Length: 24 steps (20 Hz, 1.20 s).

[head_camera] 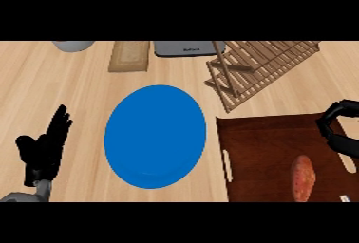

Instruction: Pick the sweet potato from the tray and place it in the plate

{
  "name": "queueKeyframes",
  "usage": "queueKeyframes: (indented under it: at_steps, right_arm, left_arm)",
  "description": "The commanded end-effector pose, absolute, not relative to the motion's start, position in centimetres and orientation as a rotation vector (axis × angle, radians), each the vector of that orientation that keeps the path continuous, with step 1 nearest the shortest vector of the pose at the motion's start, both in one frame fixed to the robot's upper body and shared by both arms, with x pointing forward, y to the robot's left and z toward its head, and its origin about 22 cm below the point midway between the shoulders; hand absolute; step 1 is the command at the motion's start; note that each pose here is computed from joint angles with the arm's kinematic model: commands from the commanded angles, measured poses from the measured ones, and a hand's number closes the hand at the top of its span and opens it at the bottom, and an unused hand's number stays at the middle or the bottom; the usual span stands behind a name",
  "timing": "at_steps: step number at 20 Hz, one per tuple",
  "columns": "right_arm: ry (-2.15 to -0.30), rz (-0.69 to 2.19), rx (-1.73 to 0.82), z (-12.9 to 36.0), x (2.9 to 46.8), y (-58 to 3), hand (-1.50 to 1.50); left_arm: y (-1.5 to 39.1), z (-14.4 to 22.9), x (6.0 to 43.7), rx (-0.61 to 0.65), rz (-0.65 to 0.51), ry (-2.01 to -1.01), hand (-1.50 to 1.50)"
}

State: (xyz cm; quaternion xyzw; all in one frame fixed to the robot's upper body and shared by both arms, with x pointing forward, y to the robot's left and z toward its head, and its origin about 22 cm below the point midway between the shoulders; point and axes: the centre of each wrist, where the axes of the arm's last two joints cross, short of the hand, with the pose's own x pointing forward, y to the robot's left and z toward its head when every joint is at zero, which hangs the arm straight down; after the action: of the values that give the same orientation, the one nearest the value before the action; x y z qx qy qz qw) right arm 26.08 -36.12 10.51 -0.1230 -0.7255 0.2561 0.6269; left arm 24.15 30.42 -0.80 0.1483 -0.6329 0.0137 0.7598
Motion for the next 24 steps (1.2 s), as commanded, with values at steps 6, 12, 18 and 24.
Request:
queueKeyframes:
  at_steps: [6, 12, 18, 24]
  right_arm:
    - [-1.807, -0.081, -0.107, -1.8, 18.5, -35.9, -1.50]
    - [-1.785, 0.424, -0.066, -2.4, 13.7, -41.8, -1.50]
    - [-1.665, 0.771, -0.424, 2.1, 15.3, -45.0, -1.50]
    - [-1.484, 0.945, -0.458, 6.0, 16.6, -43.6, -1.50]
  left_arm:
    - [27.8, -2.3, 23.4, 0.270, 0.035, -1.287, 0.00]
    - [25.7, -0.6, 25.1, 0.255, -0.003, -1.279, 0.00]
    - [24.7, -1.1, 24.8, 0.248, -0.008, -1.284, 0.00]
    - [23.9, -1.3, 23.2, 0.264, -0.029, -1.310, 0.00]
